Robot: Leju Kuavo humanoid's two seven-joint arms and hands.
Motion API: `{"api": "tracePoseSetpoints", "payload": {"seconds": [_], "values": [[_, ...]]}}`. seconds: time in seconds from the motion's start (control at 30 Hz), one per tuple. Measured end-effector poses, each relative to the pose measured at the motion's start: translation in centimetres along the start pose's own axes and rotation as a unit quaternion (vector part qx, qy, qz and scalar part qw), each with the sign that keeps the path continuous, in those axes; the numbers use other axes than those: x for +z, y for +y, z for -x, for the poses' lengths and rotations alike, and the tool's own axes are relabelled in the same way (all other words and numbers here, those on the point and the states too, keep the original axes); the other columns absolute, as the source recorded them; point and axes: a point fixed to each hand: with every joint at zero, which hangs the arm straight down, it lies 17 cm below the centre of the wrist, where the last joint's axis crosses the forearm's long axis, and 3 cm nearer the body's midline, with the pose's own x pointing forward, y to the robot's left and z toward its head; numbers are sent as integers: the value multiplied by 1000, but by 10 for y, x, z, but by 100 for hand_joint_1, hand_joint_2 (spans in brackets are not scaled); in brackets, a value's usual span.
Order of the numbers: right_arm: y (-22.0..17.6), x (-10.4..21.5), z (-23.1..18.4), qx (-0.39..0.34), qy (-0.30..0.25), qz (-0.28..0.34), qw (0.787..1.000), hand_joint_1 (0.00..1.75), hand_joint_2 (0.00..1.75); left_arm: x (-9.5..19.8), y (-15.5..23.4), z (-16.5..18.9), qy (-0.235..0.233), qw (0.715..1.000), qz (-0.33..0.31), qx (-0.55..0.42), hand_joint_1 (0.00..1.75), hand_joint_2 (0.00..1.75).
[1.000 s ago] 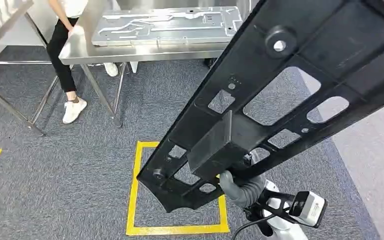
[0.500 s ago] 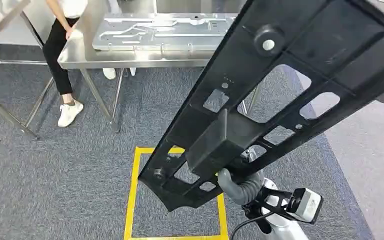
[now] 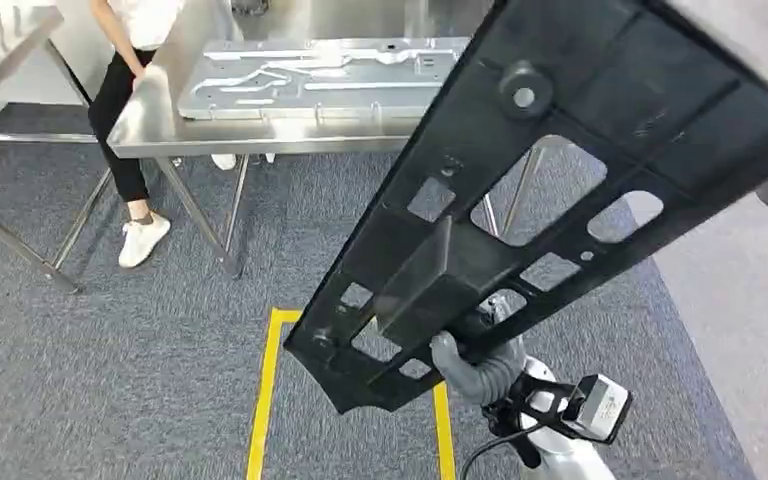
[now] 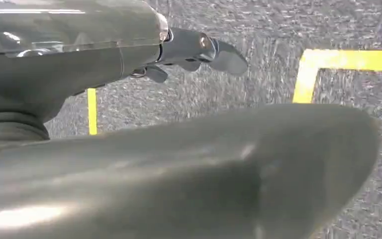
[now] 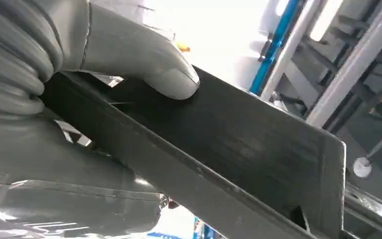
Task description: Take the parts from the cabinet and place them on the table.
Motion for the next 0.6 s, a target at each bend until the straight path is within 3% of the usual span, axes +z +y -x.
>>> {"api": "tracePoseSetpoints", "payload": {"seconds": [0.6], "values": [[14,-7,-28,-5,-40,-22,999,175,175,0,3,1,-3,1000,-2,2,0,0]]}}
